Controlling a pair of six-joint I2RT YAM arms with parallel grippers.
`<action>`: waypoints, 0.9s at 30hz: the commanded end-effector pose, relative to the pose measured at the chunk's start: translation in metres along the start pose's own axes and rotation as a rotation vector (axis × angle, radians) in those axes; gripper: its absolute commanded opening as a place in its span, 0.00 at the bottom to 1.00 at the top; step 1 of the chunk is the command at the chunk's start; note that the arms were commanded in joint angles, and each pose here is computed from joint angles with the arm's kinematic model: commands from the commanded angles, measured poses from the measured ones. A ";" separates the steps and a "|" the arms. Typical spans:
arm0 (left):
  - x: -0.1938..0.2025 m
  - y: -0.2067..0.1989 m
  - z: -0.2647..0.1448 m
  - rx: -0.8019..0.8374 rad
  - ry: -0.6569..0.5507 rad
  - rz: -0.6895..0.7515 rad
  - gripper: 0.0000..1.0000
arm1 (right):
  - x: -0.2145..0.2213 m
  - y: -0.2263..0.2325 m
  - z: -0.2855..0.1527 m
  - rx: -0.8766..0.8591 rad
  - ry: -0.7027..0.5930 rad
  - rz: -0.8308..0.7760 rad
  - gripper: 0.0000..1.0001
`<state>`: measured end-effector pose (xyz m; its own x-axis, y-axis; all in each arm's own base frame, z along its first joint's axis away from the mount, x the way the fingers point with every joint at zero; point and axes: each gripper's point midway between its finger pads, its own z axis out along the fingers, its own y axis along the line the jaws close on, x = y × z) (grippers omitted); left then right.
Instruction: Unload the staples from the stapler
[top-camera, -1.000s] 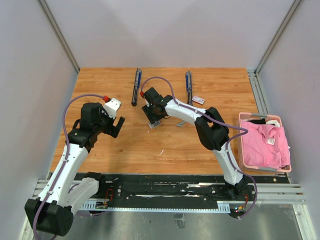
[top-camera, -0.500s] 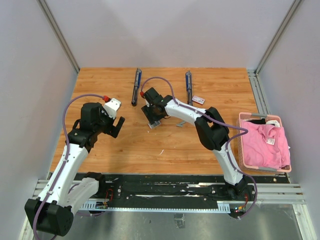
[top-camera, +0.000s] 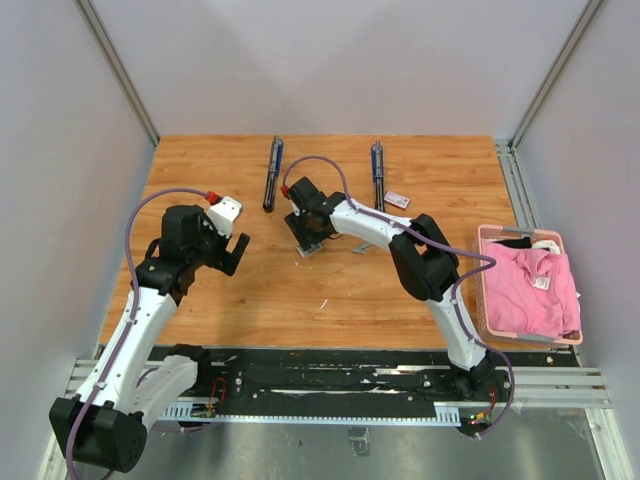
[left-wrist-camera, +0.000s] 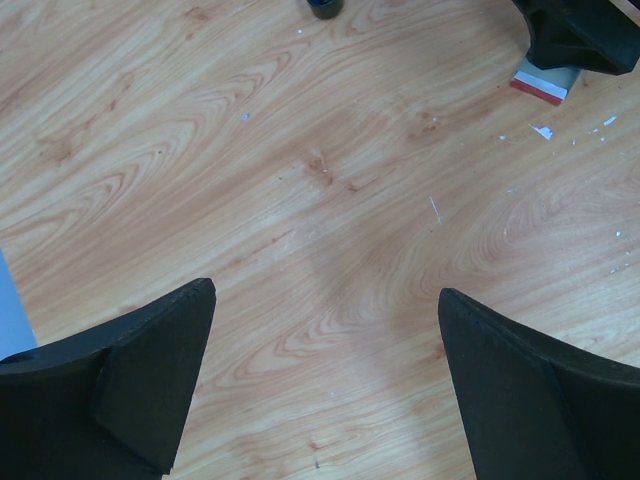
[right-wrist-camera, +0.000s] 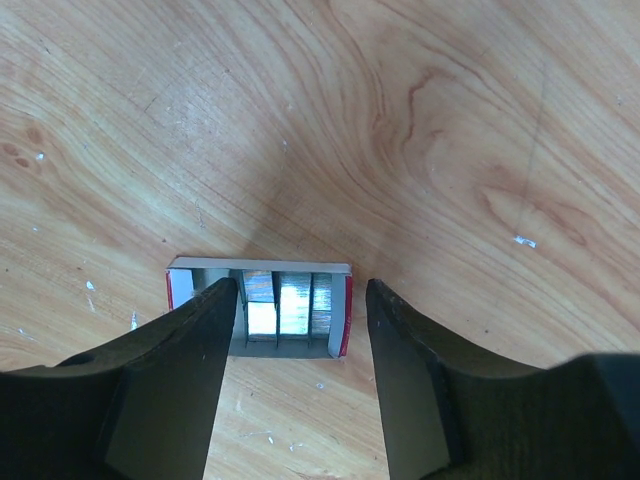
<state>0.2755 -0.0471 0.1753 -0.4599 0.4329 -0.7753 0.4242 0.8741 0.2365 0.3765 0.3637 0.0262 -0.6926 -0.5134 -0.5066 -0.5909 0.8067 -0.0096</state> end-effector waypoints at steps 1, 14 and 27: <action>-0.004 0.002 0.000 -0.006 -0.024 0.008 0.98 | 0.005 -0.006 -0.008 0.009 0.016 0.004 0.55; -0.004 0.002 0.000 -0.007 -0.024 0.008 0.98 | 0.004 -0.006 -0.008 0.013 0.014 0.004 0.43; -0.004 0.002 0.000 -0.006 -0.023 0.009 0.98 | -0.001 -0.006 -0.008 0.014 0.005 0.004 0.53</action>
<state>0.2755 -0.0471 0.1753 -0.4599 0.4329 -0.7753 0.4242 0.8741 0.2365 0.3766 0.3634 0.0267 -0.6919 -0.5138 -0.5071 -0.5908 0.8067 -0.0113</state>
